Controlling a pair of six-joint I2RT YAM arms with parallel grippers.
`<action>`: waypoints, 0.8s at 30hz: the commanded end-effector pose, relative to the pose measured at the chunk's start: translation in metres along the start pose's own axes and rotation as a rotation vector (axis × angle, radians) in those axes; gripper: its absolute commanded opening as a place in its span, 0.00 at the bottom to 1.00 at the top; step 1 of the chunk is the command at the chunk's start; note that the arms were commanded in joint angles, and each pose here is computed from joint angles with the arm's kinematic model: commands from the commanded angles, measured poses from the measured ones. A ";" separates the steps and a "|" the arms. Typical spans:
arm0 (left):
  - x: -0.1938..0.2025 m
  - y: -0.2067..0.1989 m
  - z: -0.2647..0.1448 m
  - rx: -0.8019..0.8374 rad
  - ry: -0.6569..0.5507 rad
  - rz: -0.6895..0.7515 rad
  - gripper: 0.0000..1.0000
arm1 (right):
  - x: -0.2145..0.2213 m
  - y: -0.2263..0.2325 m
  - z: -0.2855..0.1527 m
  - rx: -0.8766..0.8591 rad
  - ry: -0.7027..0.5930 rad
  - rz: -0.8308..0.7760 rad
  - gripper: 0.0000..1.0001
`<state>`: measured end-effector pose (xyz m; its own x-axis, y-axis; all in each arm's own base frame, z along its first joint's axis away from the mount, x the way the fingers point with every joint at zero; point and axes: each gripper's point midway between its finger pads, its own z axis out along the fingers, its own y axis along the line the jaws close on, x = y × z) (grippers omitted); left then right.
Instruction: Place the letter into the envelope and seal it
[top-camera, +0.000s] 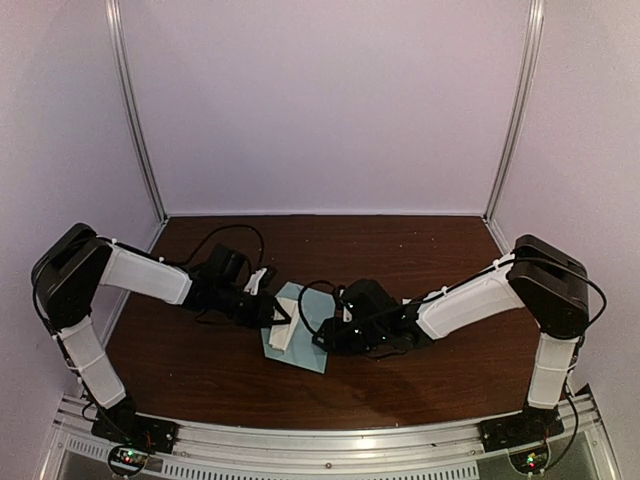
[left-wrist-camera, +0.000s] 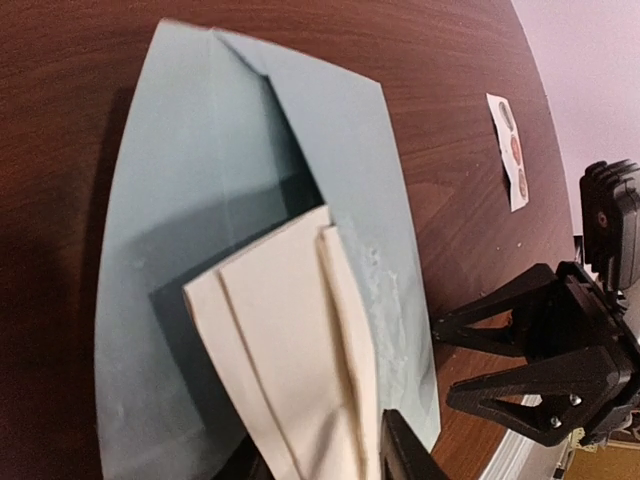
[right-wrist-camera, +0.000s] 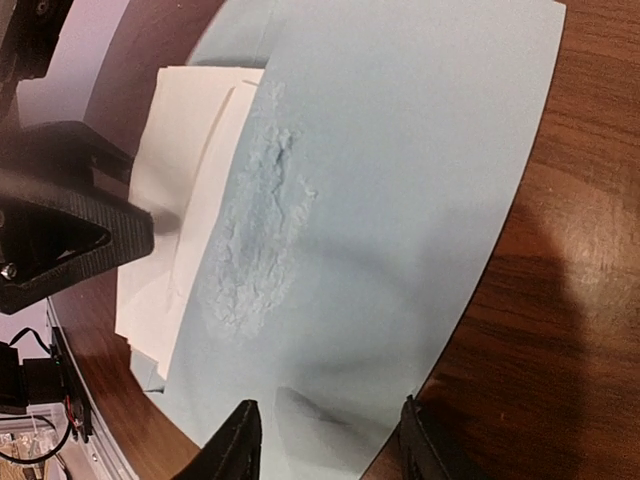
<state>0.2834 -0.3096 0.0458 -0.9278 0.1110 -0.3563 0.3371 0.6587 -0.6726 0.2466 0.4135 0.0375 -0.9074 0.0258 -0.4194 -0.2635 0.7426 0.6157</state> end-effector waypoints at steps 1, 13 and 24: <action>-0.014 -0.006 -0.016 -0.073 -0.035 0.088 0.39 | -0.016 0.008 -0.016 0.017 -0.065 -0.014 0.48; -0.021 -0.007 -0.034 -0.136 -0.072 0.130 0.57 | -0.031 0.012 -0.037 0.030 -0.115 -0.029 0.53; -0.019 0.004 -0.020 -0.112 -0.056 0.098 0.51 | -0.027 0.001 -0.029 0.044 -0.101 -0.014 0.62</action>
<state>0.2877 -0.2873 0.0599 -0.8919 0.1518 -0.4260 0.3859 0.7468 -0.5416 0.2584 0.4004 0.0758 -0.8666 0.0743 -0.4934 -0.2724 0.7581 0.5925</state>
